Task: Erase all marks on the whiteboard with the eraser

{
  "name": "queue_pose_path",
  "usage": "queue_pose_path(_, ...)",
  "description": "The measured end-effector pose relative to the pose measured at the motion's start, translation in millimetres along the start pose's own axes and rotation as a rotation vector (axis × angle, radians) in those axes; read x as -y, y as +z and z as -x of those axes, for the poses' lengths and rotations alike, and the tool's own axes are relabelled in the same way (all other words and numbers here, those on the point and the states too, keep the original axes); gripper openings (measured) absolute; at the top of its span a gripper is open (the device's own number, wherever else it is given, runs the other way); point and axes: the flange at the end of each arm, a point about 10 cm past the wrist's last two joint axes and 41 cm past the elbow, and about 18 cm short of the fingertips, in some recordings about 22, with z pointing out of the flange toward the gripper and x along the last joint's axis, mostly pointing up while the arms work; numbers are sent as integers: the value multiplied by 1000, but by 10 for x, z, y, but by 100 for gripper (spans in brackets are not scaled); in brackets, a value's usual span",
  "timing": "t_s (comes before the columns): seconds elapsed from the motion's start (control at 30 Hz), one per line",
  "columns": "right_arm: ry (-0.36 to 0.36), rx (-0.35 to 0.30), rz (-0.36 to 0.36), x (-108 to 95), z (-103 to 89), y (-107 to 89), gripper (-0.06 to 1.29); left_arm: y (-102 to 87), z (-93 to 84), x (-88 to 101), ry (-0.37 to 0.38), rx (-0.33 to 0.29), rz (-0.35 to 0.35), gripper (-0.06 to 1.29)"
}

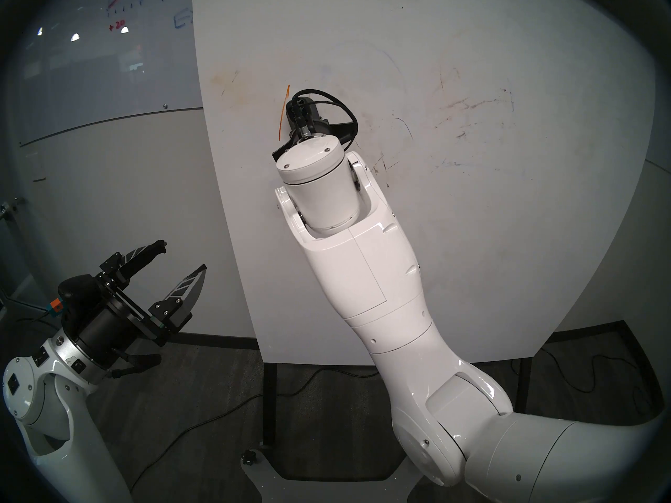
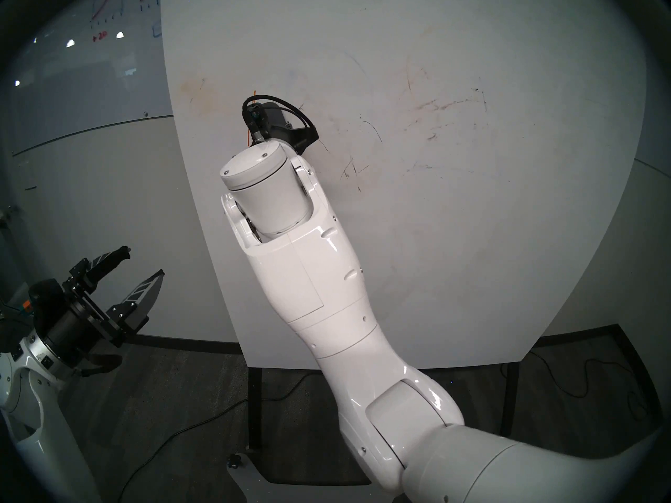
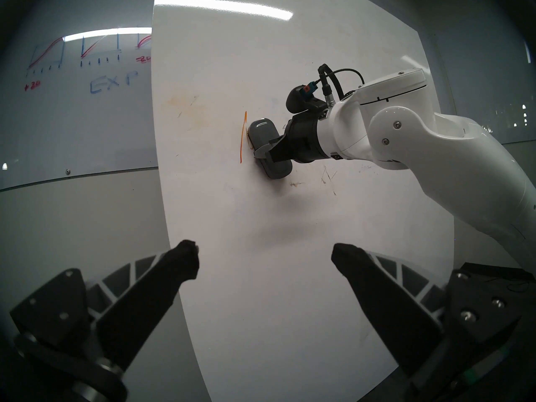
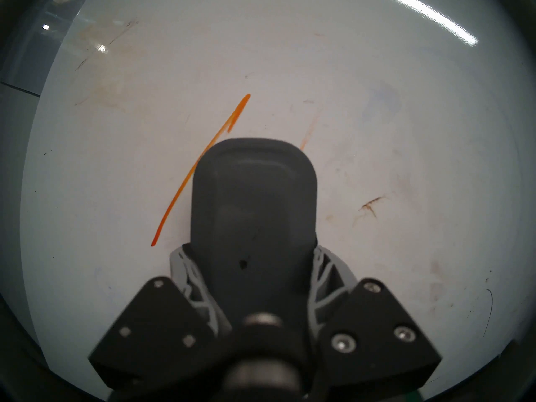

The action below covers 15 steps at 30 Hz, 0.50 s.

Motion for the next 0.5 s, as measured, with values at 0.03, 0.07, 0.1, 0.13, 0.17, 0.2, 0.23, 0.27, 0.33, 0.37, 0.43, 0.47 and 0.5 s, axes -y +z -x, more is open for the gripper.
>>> queue_pose_path(0.03, 3, -1, -2, -4, 0, 2, 34, 0, 0, 0, 0, 0, 0, 127)
queue_pose_path(0.07, 6, -2, -3, -7, 1, 4, 34, 0, 0, 0, 0, 0, 0, 127)
queue_pose_path(0.1, 7, -2, -4, -9, 1, 4, 34, 0, 0, 0, 0, 0, 0, 127)
queue_pose_path(0.13, 10, -3, -7, -12, 2, 6, 34, 0, 0, 0, 0, 0, 0, 127)
queue_pose_path(0.17, 12, -4, -9, -15, 3, 7, 34, 0, 0, 0, 0, 0, 0, 127)
queue_pose_path(0.2, 14, -5, -10, -17, 3, 8, 34, 0, 0, 0, 0, 0, 0, 127)
queue_pose_path(0.23, 15, -6, -12, -20, 4, 8, 34, 0, 0, 0, 0, 0, 0, 127)
queue_pose_path(0.27, 18, -6, -15, -25, 4, 8, 34, 0, 0, 0, 0, 0, 0, 127)
queue_pose_path(0.33, 20, -7, -18, -29, 6, 9, 34, 0, 0, 0, 0, 0, 0, 127)
queue_pose_path(0.37, 23, -7, -21, -33, 5, 8, 34, 0, 0, 0, 0, 0, 0, 127)
queue_pose_path(0.43, 27, -7, -24, -36, 4, 8, 34, 0, 0, 0, 0, 0, 0, 127)
queue_pose_path(0.47, 32, -6, -27, -41, 4, 9, 36, 0, 0, 0, 0, 0, 0, 127)
queue_pose_path(0.5, 34, -5, -28, -44, 4, 10, 36, 0, 0, 0, 0, 0, 0, 127)
